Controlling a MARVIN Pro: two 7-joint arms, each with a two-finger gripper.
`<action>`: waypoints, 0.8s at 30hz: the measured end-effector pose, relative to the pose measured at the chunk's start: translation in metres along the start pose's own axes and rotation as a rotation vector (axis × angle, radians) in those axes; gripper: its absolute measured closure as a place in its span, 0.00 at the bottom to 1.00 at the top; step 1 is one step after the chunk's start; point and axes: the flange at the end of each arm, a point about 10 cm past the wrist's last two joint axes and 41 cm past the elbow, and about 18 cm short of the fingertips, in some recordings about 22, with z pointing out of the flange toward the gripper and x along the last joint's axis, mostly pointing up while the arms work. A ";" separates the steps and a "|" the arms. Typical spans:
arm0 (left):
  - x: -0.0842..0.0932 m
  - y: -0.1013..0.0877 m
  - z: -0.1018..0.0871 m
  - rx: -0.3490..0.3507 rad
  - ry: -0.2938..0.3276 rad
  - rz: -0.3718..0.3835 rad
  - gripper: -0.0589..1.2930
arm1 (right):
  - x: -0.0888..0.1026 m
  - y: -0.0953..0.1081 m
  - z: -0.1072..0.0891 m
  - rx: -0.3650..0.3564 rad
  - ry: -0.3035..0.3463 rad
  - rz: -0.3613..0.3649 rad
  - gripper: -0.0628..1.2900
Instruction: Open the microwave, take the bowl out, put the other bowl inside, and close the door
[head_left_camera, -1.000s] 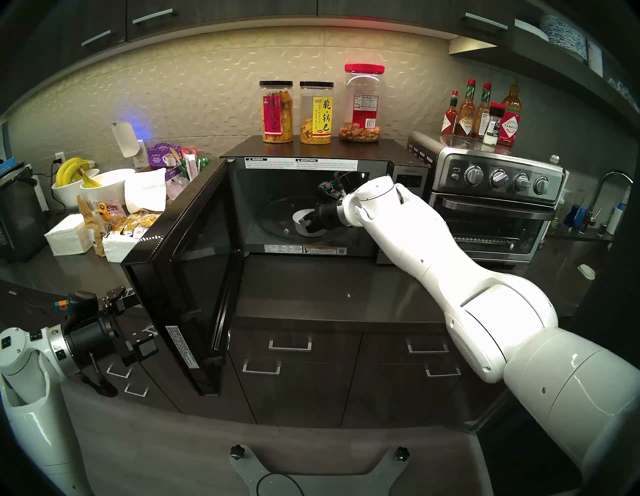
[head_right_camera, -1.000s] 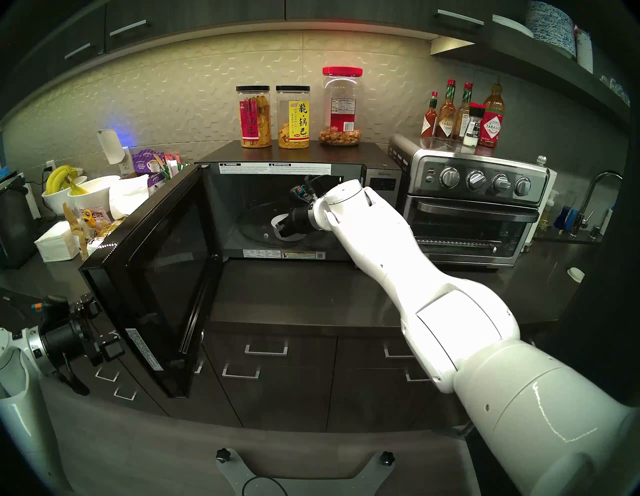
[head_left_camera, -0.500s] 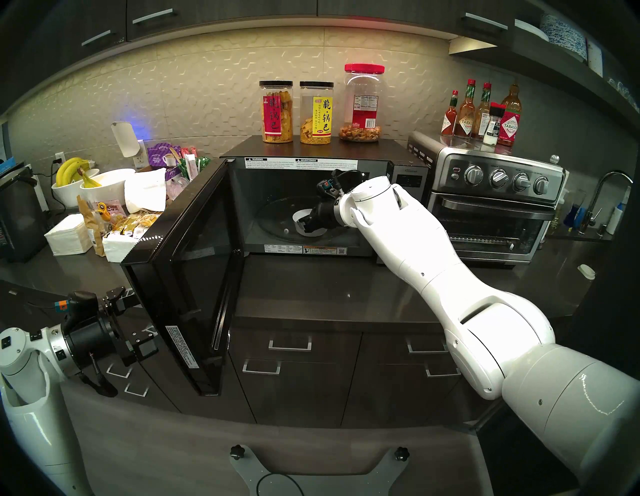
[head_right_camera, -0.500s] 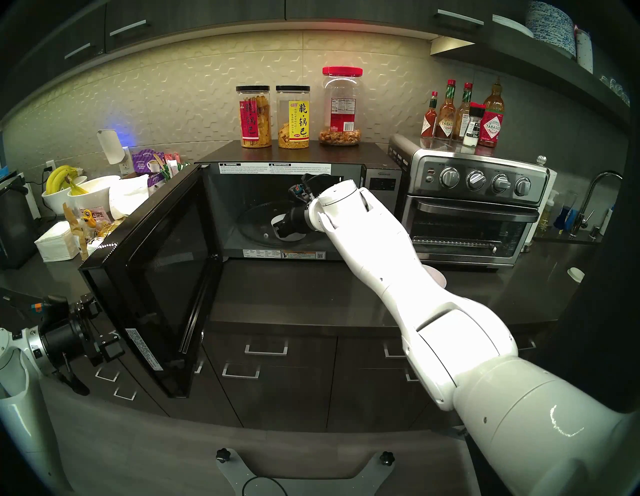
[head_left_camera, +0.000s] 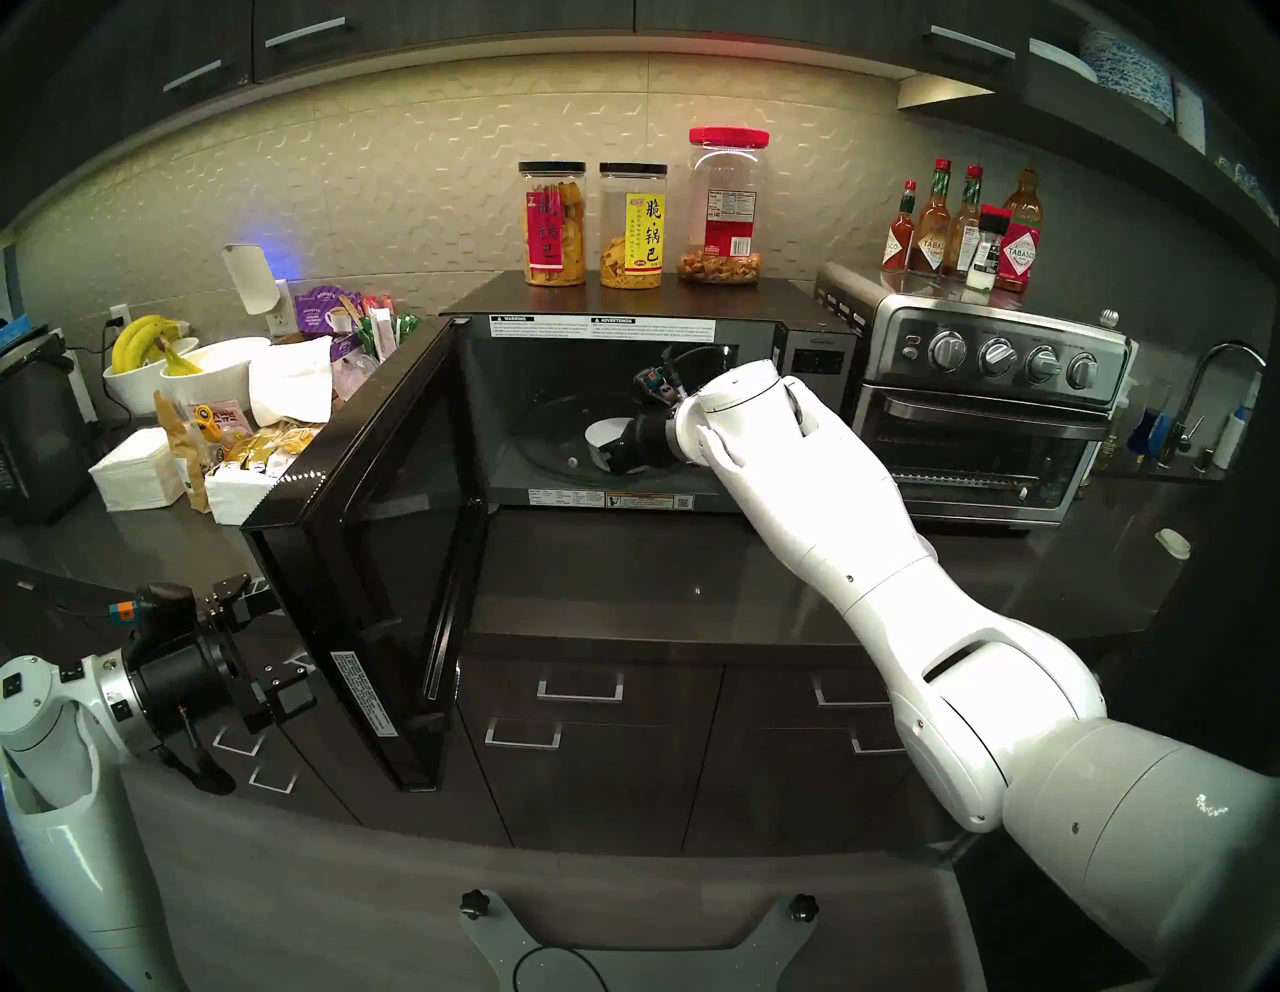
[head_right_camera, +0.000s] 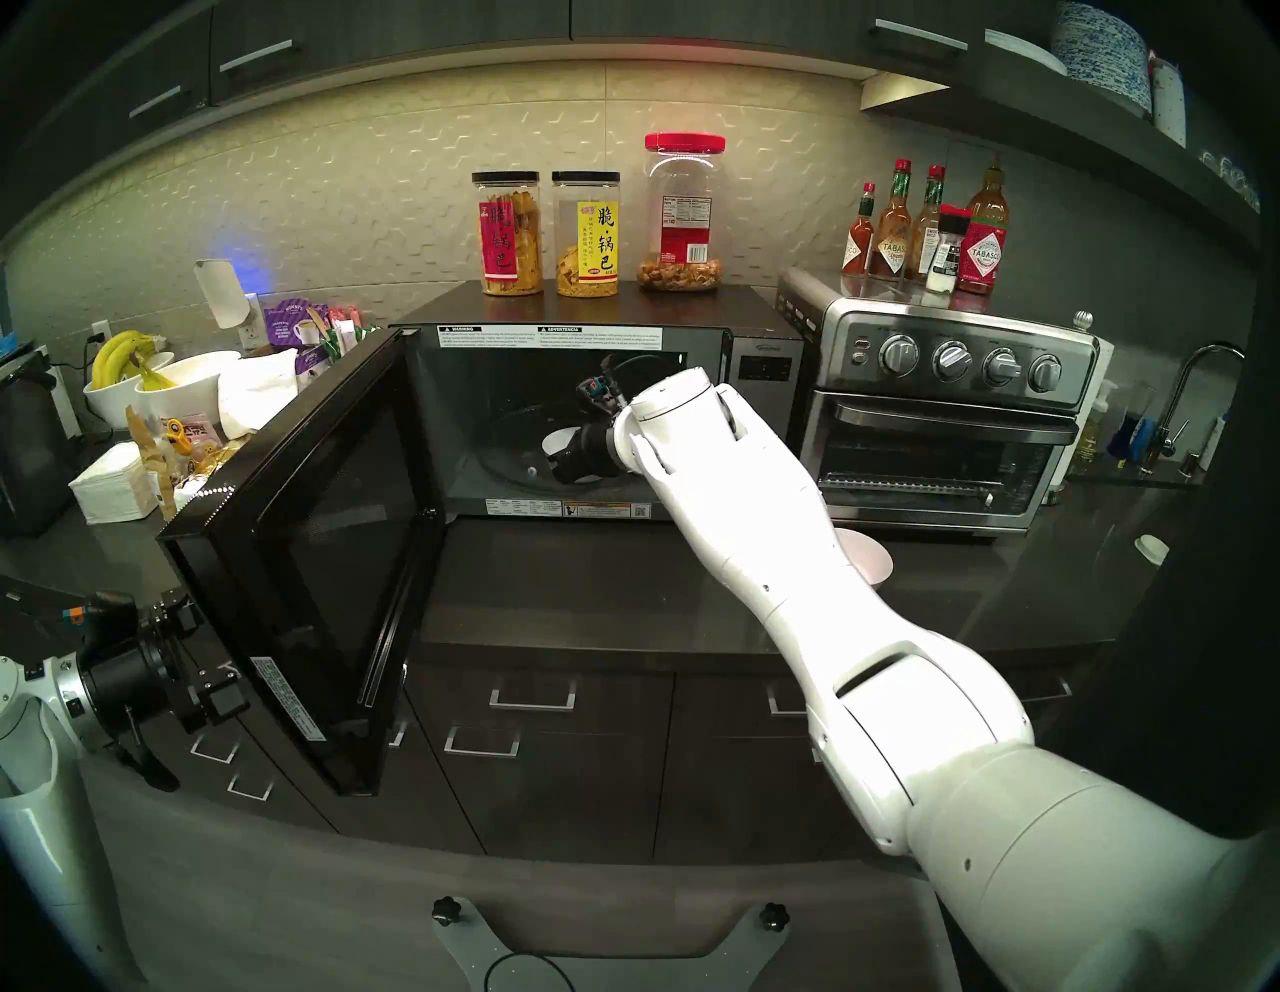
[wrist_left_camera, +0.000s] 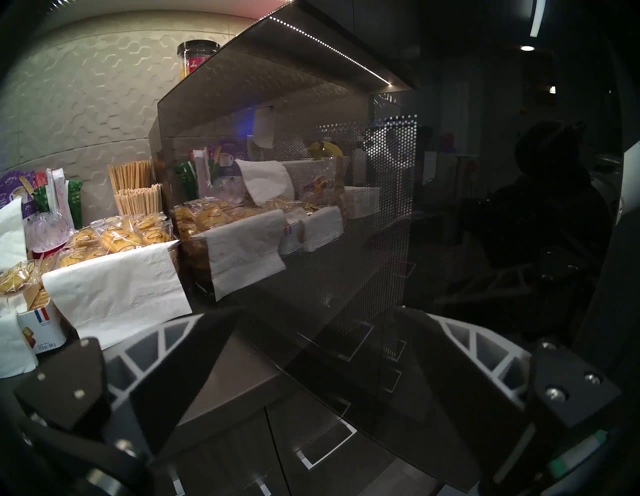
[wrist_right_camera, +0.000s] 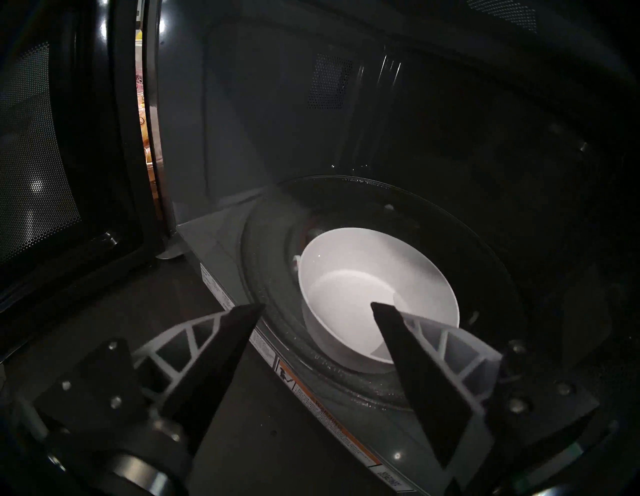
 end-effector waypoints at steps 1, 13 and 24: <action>0.000 0.000 0.000 0.000 0.000 0.000 0.04 | 0.000 0.000 0.000 0.001 0.000 0.003 0.26; 0.000 0.000 0.000 0.000 0.000 0.000 0.04 | 0.003 -0.001 0.000 0.018 -0.002 0.020 0.27; 0.000 0.000 0.000 0.000 0.000 -0.001 0.04 | -0.005 0.000 0.012 0.034 -0.032 0.033 0.23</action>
